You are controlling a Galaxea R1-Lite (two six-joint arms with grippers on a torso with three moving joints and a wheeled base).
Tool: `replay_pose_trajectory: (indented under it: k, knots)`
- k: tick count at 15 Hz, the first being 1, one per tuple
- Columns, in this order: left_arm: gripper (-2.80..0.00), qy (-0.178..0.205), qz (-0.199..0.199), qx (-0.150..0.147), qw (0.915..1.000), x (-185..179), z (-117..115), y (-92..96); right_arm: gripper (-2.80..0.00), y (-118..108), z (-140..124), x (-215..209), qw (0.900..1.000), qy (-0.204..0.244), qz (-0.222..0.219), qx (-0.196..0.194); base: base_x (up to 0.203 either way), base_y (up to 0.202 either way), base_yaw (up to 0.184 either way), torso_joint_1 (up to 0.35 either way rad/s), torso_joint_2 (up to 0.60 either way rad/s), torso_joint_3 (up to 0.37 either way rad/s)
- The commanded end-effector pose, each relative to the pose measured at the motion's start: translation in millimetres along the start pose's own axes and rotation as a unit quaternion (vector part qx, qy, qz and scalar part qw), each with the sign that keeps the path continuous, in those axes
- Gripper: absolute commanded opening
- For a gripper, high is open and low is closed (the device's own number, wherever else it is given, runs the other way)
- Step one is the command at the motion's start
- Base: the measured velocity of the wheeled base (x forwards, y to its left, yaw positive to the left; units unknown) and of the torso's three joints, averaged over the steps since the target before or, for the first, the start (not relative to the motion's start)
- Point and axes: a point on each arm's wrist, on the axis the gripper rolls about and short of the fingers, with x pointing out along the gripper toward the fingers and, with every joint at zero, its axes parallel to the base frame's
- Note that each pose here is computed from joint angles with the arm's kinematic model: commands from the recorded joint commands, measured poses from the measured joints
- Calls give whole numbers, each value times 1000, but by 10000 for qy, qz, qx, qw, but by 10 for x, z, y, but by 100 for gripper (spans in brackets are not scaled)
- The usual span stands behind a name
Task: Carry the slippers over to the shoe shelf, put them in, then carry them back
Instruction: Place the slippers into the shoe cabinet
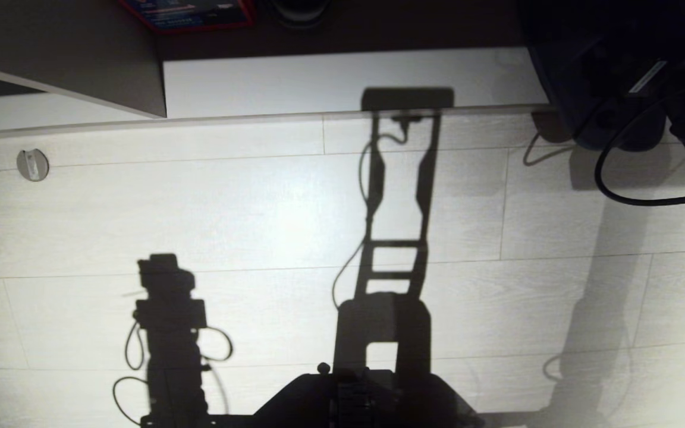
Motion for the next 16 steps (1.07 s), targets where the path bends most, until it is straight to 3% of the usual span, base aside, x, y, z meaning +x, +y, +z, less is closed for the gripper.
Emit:
replay_pose_trajectory:
  k: [1,16]
  knots:
    - [-280,-1,-2,-3,10000,0,0,0,0,-9,87,-63,10000,-78,-7,-16,0,0,0,0,0,0]
    - [-280,-1,-2,-3,10000,0,0,0,0,0,378,-517,9997,-61,228,-66,0,0,0,0,0,0]
